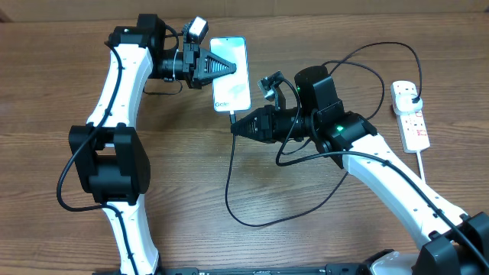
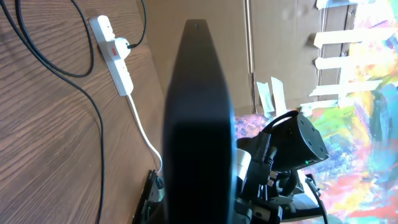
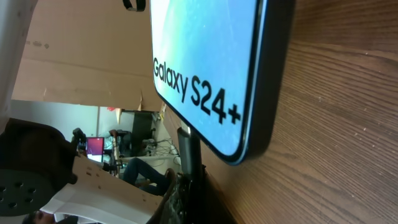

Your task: Plug charger to phone and switch on socket

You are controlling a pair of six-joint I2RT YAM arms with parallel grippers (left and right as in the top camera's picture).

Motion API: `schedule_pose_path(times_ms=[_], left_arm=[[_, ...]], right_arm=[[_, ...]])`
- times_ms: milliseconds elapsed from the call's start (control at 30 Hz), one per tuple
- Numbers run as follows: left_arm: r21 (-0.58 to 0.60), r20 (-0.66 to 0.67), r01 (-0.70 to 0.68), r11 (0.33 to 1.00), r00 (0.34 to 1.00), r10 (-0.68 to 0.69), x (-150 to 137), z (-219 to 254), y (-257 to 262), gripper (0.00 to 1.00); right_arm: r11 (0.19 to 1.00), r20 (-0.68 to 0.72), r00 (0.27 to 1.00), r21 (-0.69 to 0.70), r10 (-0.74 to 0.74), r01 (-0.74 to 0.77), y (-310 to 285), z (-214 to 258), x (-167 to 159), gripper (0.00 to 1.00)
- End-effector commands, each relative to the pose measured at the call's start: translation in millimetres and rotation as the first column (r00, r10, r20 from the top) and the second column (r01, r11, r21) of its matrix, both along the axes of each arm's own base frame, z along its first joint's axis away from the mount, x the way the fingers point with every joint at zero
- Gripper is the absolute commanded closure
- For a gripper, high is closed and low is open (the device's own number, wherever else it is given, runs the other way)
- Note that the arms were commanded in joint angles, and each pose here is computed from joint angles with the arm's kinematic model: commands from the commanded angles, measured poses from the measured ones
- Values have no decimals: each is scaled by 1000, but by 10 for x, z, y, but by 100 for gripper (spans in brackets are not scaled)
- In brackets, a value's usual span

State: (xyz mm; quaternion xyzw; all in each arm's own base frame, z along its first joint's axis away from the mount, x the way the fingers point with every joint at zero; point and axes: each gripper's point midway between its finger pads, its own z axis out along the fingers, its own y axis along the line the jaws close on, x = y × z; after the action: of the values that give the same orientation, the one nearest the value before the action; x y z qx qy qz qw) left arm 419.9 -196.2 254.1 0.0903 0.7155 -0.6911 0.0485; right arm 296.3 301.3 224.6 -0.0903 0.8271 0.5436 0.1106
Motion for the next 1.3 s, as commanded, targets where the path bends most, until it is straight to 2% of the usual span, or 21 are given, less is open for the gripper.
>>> schedule_pose_path(times_ms=[0, 1267], left_arm=[[-50, 9, 3, 999, 1000, -3, -6, 168, -3, 96], [-50, 6, -9, 999, 1000, 9, 23, 169, 48, 96]], right_arm=[[999, 31, 998, -3, -47, 47, -81, 46, 107, 96], [997, 48, 996, -3, -71, 72, -118, 59, 178, 96]])
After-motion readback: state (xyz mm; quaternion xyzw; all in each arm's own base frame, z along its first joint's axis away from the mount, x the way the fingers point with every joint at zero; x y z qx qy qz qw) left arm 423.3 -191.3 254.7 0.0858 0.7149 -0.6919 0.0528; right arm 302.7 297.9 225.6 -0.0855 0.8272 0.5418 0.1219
